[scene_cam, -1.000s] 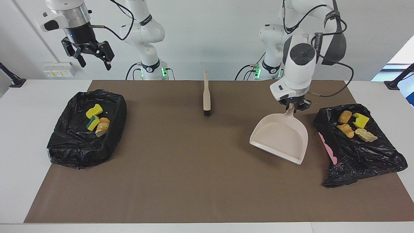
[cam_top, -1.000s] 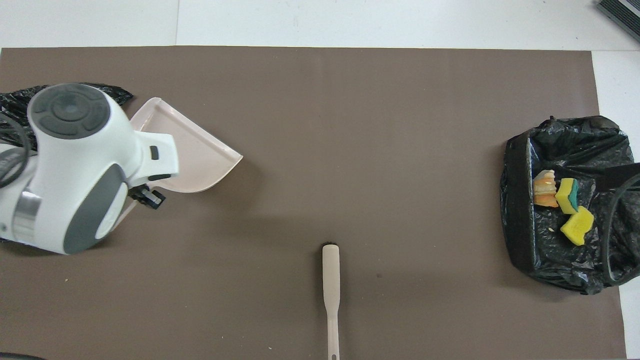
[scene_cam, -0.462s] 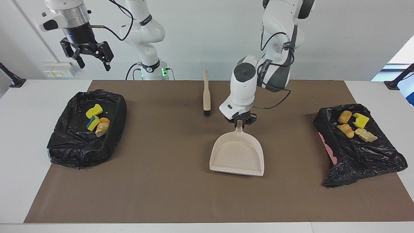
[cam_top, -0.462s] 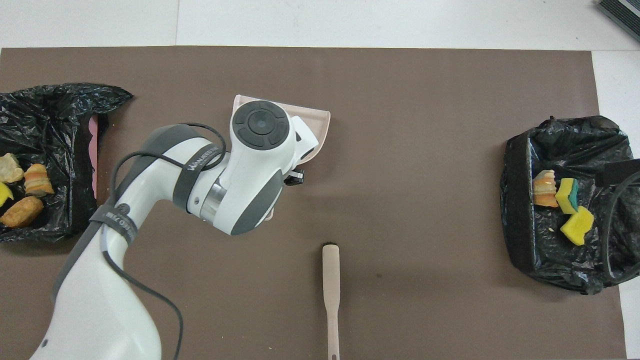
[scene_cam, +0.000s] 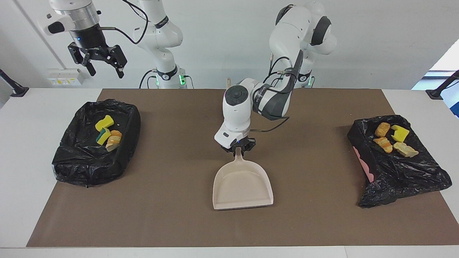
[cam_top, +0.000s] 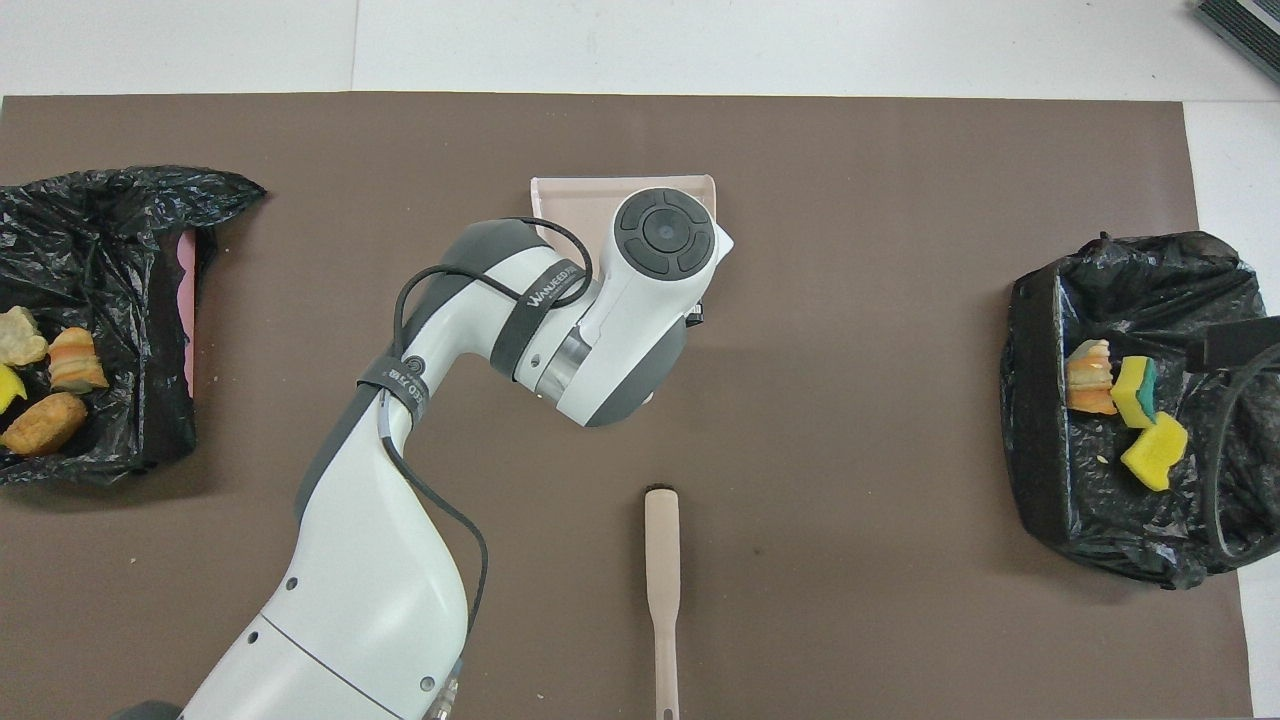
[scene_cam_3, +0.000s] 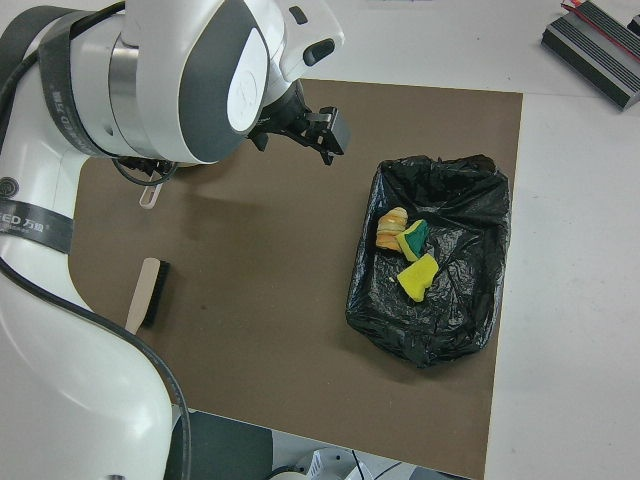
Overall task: Sweep and dump trash in bin
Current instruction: 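Lower the dustpan onto the table center and open the left gripper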
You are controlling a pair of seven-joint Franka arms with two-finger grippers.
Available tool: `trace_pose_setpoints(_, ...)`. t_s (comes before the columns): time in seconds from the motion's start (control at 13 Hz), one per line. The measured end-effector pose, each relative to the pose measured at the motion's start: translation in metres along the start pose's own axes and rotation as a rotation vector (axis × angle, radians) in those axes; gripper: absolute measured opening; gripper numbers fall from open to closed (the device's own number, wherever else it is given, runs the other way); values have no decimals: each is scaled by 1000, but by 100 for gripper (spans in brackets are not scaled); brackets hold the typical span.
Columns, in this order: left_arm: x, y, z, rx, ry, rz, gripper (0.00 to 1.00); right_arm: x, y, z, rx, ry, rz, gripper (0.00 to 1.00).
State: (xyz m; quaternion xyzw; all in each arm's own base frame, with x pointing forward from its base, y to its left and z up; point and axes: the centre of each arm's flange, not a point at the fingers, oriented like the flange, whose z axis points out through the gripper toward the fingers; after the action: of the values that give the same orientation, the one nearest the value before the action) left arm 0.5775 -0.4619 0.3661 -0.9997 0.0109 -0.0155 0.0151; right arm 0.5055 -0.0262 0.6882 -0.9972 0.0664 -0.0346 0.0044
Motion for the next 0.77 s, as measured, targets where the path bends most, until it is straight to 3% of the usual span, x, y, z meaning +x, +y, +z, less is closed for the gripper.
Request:
trace_pose_setpoints(0.23, -3, 8, 0, -70, -28, -22, 32, 0, 6, -1, 3, 2, 11, 100)
trace_pose_setpoints(0.54, -8, 10, 9, -76, -50, -20, 32, -1, 1, -7, 4, 14, 2, 100)
trace_pose_setpoints(0.69, -8, 11, 8, -77, -48, 8, 36, -2, 2, -8, 5, 16, 2, 100)
trace_pose_setpoints(0.77, -8, 11, 8, -77, -48, 16, 45, -2, 2, -8, 5, 16, 2, 100)
